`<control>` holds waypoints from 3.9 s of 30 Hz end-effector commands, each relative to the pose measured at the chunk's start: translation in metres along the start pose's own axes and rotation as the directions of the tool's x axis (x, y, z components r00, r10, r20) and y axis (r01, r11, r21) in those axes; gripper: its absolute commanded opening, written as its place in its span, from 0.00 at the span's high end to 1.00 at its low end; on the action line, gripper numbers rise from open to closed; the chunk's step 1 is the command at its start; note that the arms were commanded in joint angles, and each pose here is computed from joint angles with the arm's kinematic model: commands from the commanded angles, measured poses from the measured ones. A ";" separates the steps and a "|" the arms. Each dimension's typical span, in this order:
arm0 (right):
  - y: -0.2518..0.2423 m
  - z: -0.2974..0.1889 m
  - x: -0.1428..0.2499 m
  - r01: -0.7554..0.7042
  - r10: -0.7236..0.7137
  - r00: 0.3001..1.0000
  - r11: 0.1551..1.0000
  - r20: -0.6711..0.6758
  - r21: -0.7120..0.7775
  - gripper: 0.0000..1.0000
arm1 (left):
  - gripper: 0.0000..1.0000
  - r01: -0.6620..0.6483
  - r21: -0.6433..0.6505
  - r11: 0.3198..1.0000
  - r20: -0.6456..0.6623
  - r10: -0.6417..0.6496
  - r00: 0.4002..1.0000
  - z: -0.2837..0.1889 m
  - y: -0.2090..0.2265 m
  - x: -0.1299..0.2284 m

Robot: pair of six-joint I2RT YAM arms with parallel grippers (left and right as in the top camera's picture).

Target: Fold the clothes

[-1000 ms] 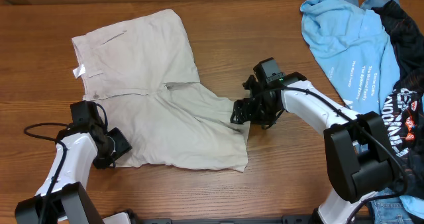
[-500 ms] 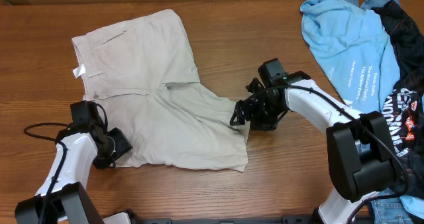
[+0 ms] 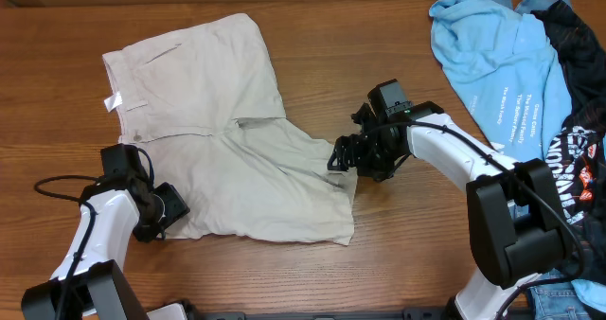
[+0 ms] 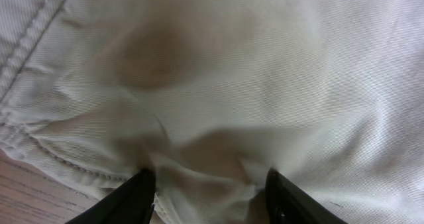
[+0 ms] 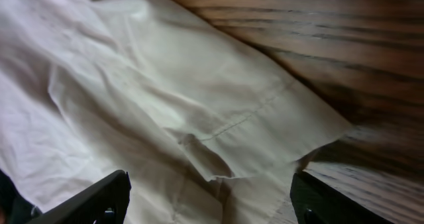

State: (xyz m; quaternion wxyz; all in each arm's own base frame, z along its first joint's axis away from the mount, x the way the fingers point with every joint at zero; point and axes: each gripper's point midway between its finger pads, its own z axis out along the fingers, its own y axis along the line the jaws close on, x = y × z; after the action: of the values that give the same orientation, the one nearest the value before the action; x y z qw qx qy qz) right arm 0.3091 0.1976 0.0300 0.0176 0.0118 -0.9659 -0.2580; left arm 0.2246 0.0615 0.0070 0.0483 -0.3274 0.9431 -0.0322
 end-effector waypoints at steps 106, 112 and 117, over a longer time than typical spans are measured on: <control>0.054 -0.007 -0.167 0.291 -0.232 0.891 0.952 0.391 -0.099 0.21 | 0.34 -0.030 -0.031 0.999 0.018 0.031 0.999 0.002 0.004 -0.001; 0.066 0.020 -0.162 0.313 -0.252 0.894 0.943 0.371 -0.115 0.20 | 0.33 -0.030 -0.031 0.999 0.018 0.031 0.999 0.002 0.004 -0.001; 0.073 0.046 -0.156 0.339 -0.280 0.893 0.933 0.351 -0.120 0.22 | 0.33 -0.030 -0.032 0.999 0.014 0.031 0.999 0.002 0.005 0.000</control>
State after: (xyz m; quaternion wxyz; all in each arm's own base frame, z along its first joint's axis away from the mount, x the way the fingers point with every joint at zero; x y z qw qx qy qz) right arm 0.4659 0.2746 0.0310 -0.1916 0.1130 -0.9158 -0.3344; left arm 0.2253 0.0629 0.0060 0.0520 -0.3245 0.9441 -0.0248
